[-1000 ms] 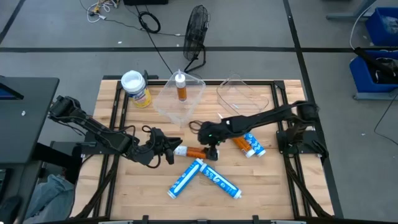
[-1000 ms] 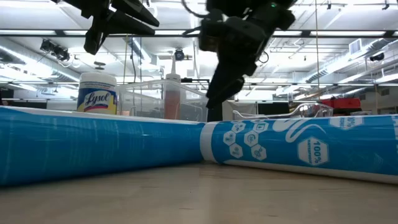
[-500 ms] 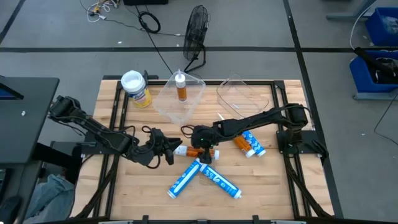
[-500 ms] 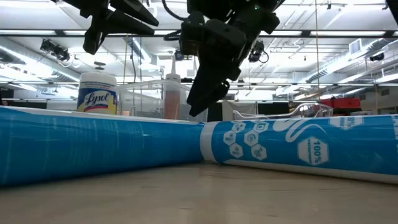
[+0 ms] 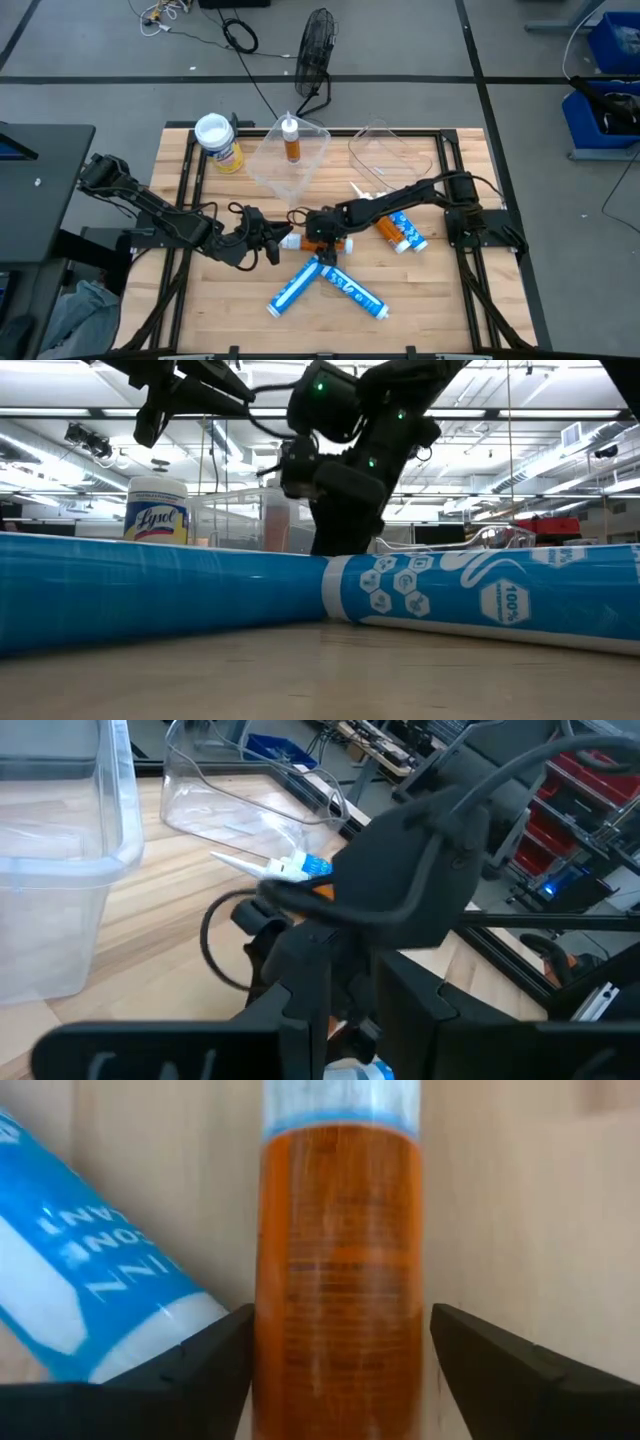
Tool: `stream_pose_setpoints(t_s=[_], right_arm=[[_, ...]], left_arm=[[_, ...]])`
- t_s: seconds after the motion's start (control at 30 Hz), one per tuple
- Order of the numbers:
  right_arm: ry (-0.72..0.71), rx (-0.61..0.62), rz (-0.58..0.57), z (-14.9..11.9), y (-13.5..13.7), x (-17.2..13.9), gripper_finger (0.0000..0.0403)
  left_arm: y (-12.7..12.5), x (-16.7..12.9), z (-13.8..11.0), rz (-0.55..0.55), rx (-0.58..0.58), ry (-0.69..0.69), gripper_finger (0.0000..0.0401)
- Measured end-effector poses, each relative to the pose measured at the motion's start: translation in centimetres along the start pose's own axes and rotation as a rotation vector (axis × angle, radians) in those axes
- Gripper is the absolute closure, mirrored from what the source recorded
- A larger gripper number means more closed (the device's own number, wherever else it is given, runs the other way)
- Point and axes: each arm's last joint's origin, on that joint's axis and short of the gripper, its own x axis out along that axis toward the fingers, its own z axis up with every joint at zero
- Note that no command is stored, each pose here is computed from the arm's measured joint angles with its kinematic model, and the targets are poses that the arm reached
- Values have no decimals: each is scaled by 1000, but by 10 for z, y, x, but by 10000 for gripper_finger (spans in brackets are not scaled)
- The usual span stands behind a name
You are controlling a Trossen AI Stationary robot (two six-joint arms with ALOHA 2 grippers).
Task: Pick & place silicon tubes, Sealant and Lysol wipes
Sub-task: Put the left orange sealant into the left transparent bin
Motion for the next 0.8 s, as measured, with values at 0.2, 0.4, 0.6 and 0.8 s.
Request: stream_pose_setpoints(t_s=[0.2, 0.4, 0.6, 0.8], right_arm=[[25, -3, -8, -3, -1, 4, 176], [32, -10, -5, -3, -1, 2, 198], [65, -30, -11, -6, 0, -10, 198], [54, -56, -9, -3, 1, -32, 198]], left_arm=[[0, 0, 0, 3, 6, 2, 323], [0, 0, 0, 3, 8, 2, 323], [0, -1, -1, 0, 10, 4, 323], [0, -1, -1, 0, 10, 4, 323]])
